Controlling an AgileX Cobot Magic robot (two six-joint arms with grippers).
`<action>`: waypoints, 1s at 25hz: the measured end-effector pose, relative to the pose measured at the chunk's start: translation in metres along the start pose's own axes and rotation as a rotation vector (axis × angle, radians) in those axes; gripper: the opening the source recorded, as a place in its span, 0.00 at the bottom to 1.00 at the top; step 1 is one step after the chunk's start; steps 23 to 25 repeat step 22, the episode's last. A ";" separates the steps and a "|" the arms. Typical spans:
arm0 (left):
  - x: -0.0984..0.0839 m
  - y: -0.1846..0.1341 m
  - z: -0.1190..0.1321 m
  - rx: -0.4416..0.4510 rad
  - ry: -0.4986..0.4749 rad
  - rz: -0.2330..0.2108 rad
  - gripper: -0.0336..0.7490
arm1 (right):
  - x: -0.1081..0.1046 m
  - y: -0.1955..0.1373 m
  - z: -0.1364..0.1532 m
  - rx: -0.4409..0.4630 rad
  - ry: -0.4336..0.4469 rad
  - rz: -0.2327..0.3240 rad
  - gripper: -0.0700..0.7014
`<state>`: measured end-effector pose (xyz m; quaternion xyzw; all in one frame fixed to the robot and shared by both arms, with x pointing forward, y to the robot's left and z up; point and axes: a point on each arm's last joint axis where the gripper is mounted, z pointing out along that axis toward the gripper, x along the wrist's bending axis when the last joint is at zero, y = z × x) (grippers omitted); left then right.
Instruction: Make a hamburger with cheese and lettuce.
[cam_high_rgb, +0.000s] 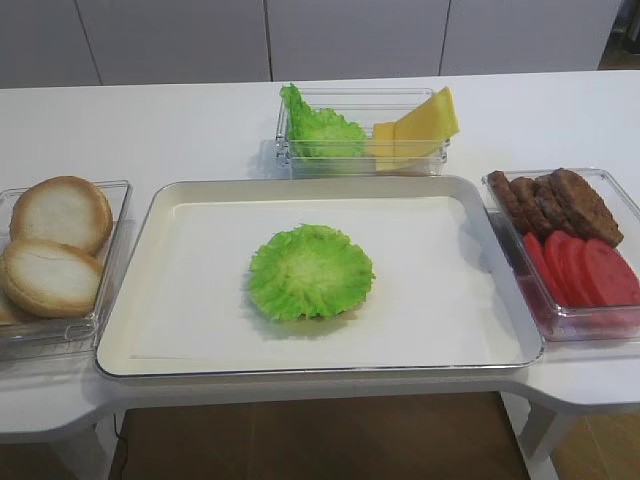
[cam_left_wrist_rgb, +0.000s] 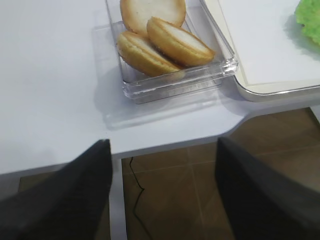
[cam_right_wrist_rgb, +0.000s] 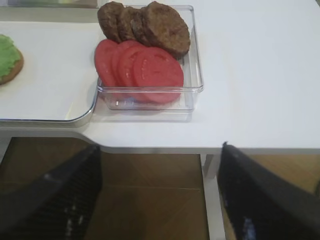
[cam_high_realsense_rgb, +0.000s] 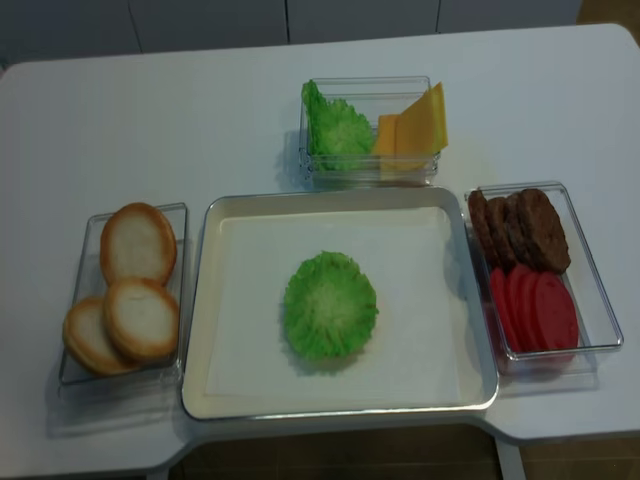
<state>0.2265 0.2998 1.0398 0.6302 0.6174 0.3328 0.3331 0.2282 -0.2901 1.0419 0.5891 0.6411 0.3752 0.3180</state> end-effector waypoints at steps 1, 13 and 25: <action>0.000 0.000 0.000 0.000 0.000 0.000 0.65 | 0.000 0.000 0.000 0.000 0.000 0.005 0.82; 0.000 0.000 0.000 0.000 0.000 0.000 0.65 | 0.002 0.000 0.000 -0.001 0.022 0.019 0.82; 0.000 0.000 0.000 0.000 0.000 0.000 0.65 | 0.002 0.000 0.000 -0.001 0.024 0.020 0.82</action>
